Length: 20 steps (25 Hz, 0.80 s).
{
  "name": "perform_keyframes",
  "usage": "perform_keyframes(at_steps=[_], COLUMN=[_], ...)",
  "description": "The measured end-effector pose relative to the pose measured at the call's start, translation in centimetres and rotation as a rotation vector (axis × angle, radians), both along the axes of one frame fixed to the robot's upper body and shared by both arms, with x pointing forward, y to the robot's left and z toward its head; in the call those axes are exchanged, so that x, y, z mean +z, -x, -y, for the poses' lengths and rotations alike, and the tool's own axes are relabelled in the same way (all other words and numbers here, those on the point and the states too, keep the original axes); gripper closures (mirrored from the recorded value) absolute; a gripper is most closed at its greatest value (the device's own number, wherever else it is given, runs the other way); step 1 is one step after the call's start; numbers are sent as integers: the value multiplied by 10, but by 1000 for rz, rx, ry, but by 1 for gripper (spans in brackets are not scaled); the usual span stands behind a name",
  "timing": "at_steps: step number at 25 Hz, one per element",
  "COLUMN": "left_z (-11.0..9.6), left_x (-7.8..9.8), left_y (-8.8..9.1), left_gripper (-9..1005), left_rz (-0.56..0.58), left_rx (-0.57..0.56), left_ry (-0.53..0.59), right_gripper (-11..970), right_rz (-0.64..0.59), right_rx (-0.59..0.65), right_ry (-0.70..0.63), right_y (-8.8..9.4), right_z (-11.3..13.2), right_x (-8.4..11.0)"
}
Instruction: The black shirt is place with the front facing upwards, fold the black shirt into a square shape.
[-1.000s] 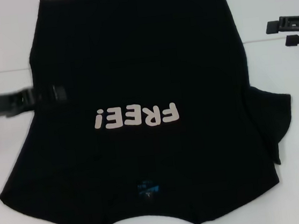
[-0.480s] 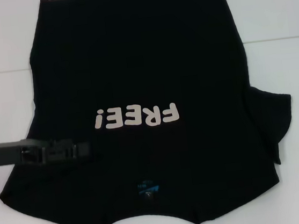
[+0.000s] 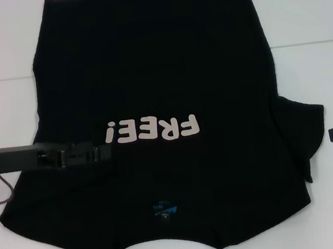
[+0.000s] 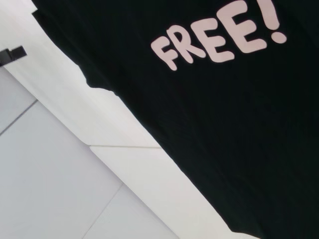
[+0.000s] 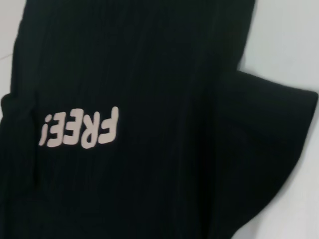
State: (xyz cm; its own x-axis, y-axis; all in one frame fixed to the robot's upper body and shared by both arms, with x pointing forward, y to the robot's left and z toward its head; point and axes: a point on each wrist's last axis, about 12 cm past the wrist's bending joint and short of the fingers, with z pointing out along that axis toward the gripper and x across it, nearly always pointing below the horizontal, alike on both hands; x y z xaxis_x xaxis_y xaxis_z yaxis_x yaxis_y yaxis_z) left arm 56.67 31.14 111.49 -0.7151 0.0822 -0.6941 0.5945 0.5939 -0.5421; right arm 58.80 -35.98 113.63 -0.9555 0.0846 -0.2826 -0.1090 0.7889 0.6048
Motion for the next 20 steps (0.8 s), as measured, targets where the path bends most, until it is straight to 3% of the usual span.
perform_keyframes(at_steps=[9, 17, 20], left_z=[4, 8, 7], left_x=[-4, -2, -3], left_y=[-4, -7, -8], left_gripper=[238, 240, 241], left_rz=[12, 20, 23], left_rx=[30, 29, 38], left_ry=[-11, -8, -12], right_gripper=[351, 631, 643], right_rz=[-35, -30, -39], right_rx=[-33, -22, -17], right_ry=[17, 16, 20], right_y=[-2, -9, -10], right_z=[-19, -41, -45], right_x=[-30, -38, -40])
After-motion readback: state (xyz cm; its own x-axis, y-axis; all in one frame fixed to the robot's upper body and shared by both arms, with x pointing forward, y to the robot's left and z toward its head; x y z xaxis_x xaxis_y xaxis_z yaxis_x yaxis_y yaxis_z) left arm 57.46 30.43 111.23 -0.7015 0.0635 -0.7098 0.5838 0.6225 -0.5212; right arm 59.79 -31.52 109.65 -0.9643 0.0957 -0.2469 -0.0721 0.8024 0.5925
